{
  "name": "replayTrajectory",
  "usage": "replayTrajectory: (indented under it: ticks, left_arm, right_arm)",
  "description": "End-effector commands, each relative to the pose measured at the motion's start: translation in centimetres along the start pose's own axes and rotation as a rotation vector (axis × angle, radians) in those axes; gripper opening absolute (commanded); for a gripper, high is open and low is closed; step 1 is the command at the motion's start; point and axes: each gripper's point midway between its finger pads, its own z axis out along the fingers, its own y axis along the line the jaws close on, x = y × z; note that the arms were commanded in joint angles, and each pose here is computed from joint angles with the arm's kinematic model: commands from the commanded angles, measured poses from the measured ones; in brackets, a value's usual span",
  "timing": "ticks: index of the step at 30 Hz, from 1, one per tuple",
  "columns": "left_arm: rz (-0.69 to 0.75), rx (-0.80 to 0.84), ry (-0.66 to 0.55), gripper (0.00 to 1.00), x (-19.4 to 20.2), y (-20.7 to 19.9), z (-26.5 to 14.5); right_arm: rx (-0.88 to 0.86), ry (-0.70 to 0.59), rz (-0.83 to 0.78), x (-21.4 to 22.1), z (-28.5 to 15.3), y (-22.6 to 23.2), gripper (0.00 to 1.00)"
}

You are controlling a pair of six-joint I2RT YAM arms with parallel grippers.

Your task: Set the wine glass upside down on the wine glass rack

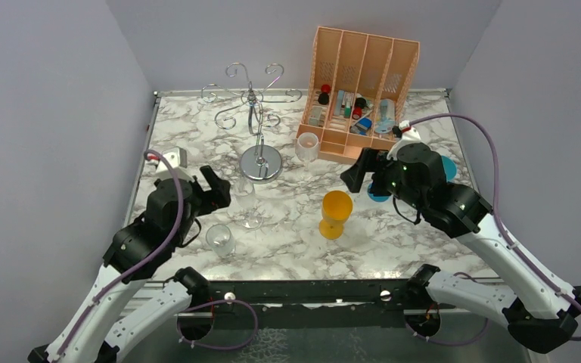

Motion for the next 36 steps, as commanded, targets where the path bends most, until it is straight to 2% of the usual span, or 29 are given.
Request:
replayTrajectory:
  ticks: [1, 3, 11, 14, 16, 18, 21, 25, 36]
  left_arm:
    - [-0.046, -0.111, -0.013, 0.83, 0.8, 3.1, -1.1]
    - [-0.056, -0.129, 0.018, 0.73, 1.6, 3.5, -1.3]
    - [-0.072, -0.254, 0.248, 0.67, 7.0, 5.0, -0.8]
    - [-0.038, -0.281, 0.358, 0.61, 9.3, 5.3, -0.7]
    - [-0.021, -0.319, 0.4, 0.51, 10.3, 6.0, -0.7]
    - [-0.014, -0.374, 0.41, 0.43, 10.9, 7.1, -1.0]
    - [-0.026, -0.417, 0.389, 0.42, 10.9, 8.1, -1.5]
    - [-0.066, -0.415, 0.377, 0.36, 11.3, 8.3, -1.7]
    - [-0.098, -0.469, 0.465, 0.33, 13.8, 9.0, -2.2]
  right_arm:
    - [0.039, -0.043, 0.015, -0.5, -0.4, -0.8, 1.0]
    - [0.038, -0.041, 0.015, -0.4, -0.3, -0.8, 1.0]
    - [0.038, -0.018, 0.007, 0.3, 0.1, -0.9, 1.0]
    - [0.041, -0.016, -0.002, 0.5, 0.2, -1.1, 1.0]
    - [0.039, -0.014, -0.01, 0.5, 0.1, -1.1, 1.0]
    - [0.042, -0.012, -0.015, 0.6, 0.2, -1.1, 1.0]
    - [0.04, -0.009, -0.016, 0.7, 0.2, -1.2, 1.0]
    - [0.041, -0.004, -0.027, 0.9, 0.3, -1.3, 1.0]
    - [0.041, 0.016, -0.034, 1.5, 0.5, -1.3, 1.0]
